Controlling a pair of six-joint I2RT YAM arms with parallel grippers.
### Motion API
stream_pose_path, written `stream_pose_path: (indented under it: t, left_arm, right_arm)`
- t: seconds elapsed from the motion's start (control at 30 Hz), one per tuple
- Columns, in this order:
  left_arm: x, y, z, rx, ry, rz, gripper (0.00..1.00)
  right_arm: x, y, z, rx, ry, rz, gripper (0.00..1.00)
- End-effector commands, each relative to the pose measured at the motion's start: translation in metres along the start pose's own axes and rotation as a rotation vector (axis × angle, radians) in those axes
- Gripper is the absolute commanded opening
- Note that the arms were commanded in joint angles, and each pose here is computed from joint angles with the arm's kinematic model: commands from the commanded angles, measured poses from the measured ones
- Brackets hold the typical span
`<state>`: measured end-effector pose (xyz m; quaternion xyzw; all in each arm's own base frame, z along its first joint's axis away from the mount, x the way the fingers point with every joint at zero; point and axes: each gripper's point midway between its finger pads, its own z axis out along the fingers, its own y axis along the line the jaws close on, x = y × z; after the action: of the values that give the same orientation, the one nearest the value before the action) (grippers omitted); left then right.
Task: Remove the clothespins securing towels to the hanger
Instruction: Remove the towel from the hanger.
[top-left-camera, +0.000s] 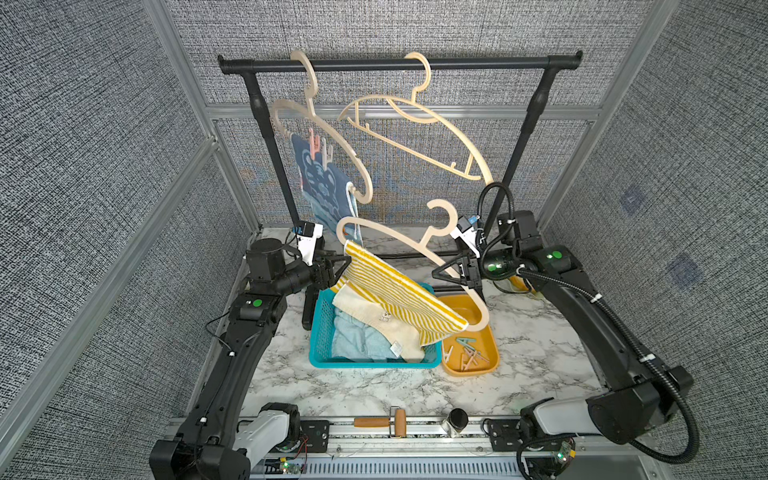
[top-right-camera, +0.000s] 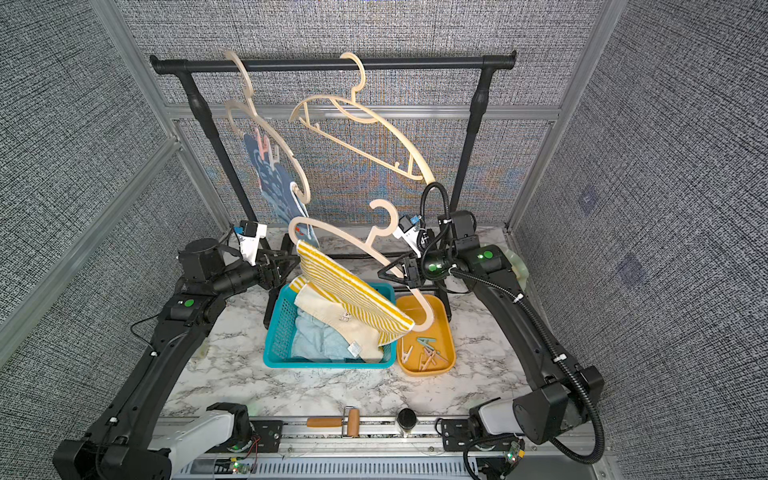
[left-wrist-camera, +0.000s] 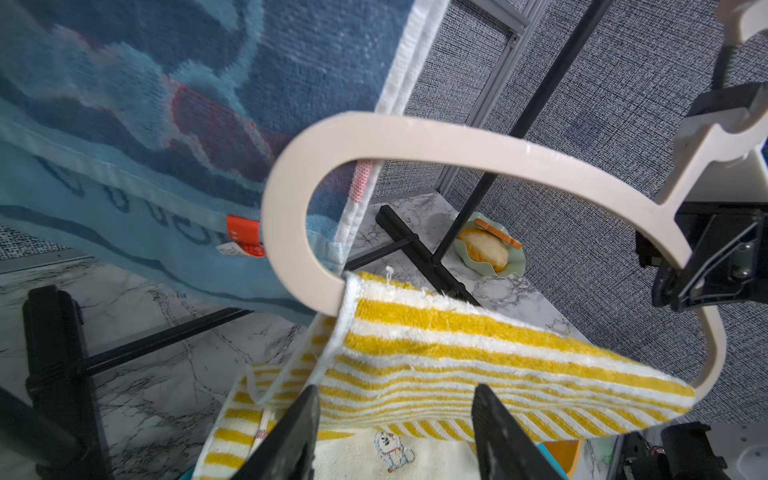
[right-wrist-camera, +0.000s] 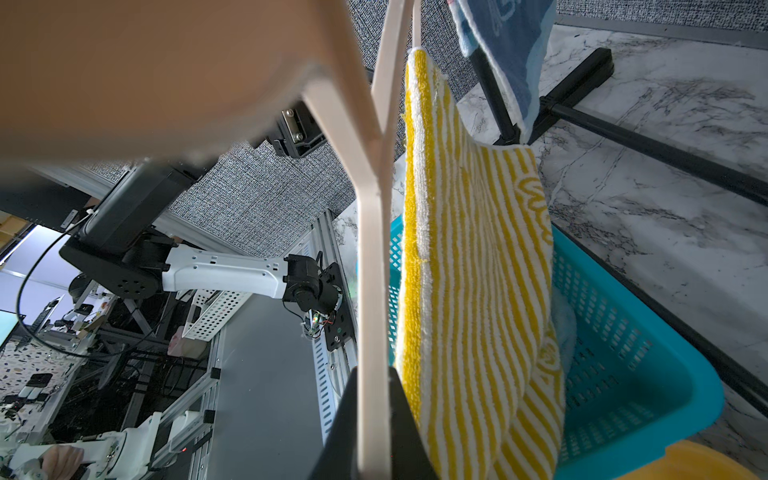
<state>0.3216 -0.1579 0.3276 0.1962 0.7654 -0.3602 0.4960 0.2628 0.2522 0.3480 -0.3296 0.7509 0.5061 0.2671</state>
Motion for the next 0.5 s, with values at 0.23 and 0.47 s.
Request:
stream_pose_path:
  t: [0.23, 0.47]
  left_arm:
    - [-0.017, 0.005, 0.017, 0.045, -0.024, 0.055, 0.58]
    - [-0.018, 0.003, 0.029, 0.083, 0.003, 0.06, 0.39]
  right_arm:
    - [-0.004, 0.012, 0.003, -0.048, -0.007, -0.026, 0.0]
    - [-0.005, 0.01, 0.005, -0.042, -0.003, -0.026, 0.0]
